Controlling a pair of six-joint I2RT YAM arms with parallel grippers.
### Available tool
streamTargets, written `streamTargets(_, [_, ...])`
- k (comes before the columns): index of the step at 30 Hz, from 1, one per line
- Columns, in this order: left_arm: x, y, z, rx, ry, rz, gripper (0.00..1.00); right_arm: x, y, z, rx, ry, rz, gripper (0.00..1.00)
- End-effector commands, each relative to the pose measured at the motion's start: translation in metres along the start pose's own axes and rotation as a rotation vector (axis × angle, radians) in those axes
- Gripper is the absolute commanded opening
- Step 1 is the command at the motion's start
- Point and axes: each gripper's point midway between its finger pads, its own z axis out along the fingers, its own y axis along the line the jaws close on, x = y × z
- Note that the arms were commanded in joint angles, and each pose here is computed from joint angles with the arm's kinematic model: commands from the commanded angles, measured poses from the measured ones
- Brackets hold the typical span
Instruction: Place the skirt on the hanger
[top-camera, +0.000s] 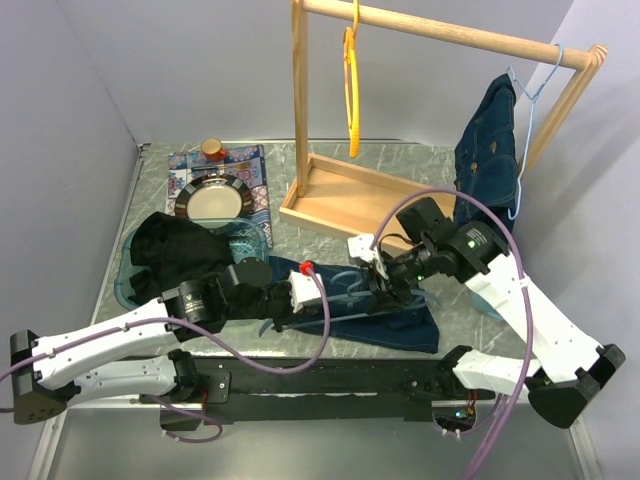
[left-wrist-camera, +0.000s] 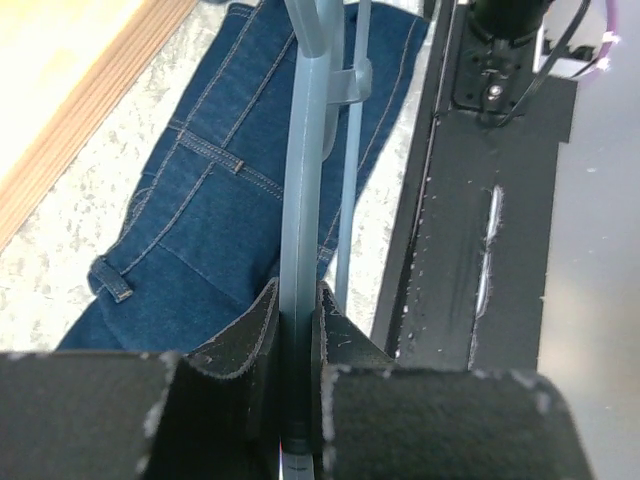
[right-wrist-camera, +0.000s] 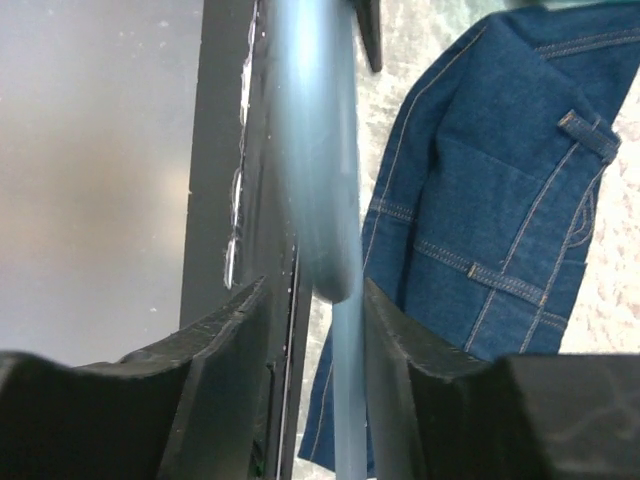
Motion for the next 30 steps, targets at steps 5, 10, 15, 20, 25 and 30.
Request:
streamTargets(5, [-0.048, -0.001, -0.008, 0.075, -0.158, -0.054, 0.01, 0.002, 0.012, 0.0, -0.006, -0.048, -0.02, 0.28])
streamTargets(10, [-0.05, 0.005, -0.003, 0.062, -0.159, -0.079, 0.02, -0.007, 0.011, -0.005, -0.015, -0.112, 0.031, 0.0])
streamTargets(15, [-0.071, 0.045, -0.023, -0.149, -0.232, -0.19, 0.83, 0.008, -0.024, -0.007, 0.111, -0.176, 0.213, 0.0])
streamTargets(20, [-0.083, 0.052, -0.043, -0.193, -0.263, -0.275, 0.99, 0.01, -0.045, -0.017, 0.181, -0.298, 0.352, 0.0])
streamTargets(25, [-0.058, 0.045, -0.035, -0.184, -0.249, -0.375, 0.97, 0.016, -0.071, -0.012, 0.208, -0.376, 0.52, 0.0])
streamTargets(30, [-0.064, 0.036, -0.039, -0.14, -0.319, -0.443, 0.97, 0.021, -0.085, 0.004, 0.132, -0.373, 0.664, 0.0])
